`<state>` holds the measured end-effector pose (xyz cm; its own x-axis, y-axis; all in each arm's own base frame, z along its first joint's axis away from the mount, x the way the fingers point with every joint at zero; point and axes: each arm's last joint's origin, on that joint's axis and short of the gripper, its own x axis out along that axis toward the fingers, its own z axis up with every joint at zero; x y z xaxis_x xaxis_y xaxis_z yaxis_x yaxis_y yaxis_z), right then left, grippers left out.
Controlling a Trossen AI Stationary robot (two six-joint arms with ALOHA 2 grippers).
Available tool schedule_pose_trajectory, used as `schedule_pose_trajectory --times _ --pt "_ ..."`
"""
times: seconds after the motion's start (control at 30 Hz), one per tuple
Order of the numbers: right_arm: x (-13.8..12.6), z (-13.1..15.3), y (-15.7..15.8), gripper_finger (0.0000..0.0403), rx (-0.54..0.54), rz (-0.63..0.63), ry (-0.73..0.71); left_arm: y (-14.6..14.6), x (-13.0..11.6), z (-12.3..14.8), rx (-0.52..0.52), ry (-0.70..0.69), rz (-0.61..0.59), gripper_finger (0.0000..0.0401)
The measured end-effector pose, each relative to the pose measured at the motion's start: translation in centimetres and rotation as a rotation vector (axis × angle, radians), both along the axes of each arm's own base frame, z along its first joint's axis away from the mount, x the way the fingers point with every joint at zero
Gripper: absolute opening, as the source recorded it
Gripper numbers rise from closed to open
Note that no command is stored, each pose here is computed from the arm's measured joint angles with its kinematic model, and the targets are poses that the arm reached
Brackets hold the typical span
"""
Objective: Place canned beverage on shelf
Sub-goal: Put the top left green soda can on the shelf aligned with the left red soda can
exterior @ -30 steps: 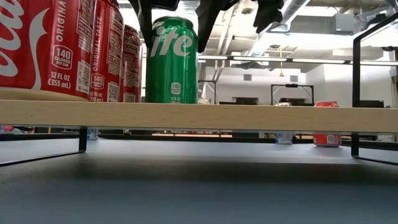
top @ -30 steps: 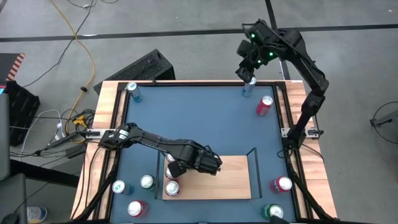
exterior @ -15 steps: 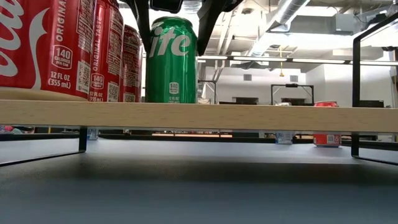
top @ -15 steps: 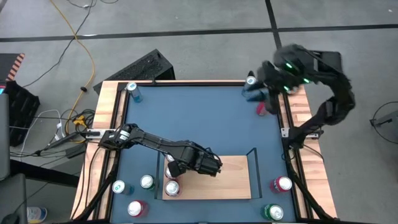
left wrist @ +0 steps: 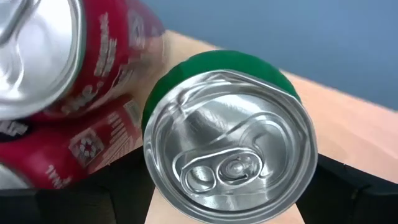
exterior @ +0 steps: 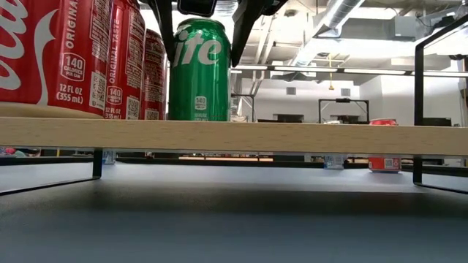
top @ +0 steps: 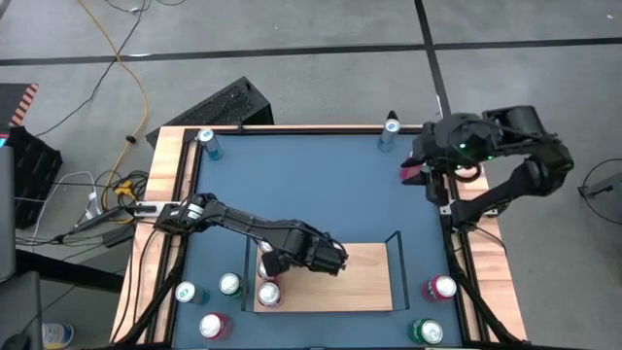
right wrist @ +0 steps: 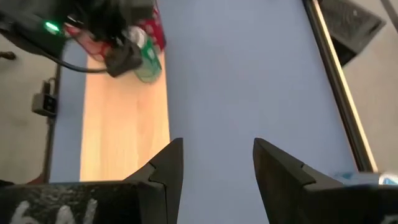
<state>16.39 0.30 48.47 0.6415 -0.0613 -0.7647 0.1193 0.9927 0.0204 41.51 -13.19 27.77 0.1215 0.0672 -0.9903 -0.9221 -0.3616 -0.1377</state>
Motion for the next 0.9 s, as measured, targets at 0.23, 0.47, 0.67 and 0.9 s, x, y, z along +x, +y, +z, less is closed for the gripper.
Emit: schedule_pose_trajectory --times 0.23,0.47,0.67,0.9 --pt "0.7 -1.4 0.0 0.0175 0.000 -0.007 0.021 -0.1 0.2 0.0 -0.014 -0.016 -0.022 0.0302" --pt "0.7 -1.4 0.0 0.0175 0.005 -0.009 0.018 -0.1 0.2 0.0 -0.006 -0.021 -0.041 0.0302" --pt "0.4 -1.3 0.0 0.0175 0.013 -0.017 0.010 -0.4 0.3 0.0 -0.028 -0.034 -0.056 0.0302" --pt "0.4 -1.3 0.0 0.0176 0.013 -0.016 0.012 -0.9 0.2 0.0 -0.046 -0.029 -0.047 0.0302"
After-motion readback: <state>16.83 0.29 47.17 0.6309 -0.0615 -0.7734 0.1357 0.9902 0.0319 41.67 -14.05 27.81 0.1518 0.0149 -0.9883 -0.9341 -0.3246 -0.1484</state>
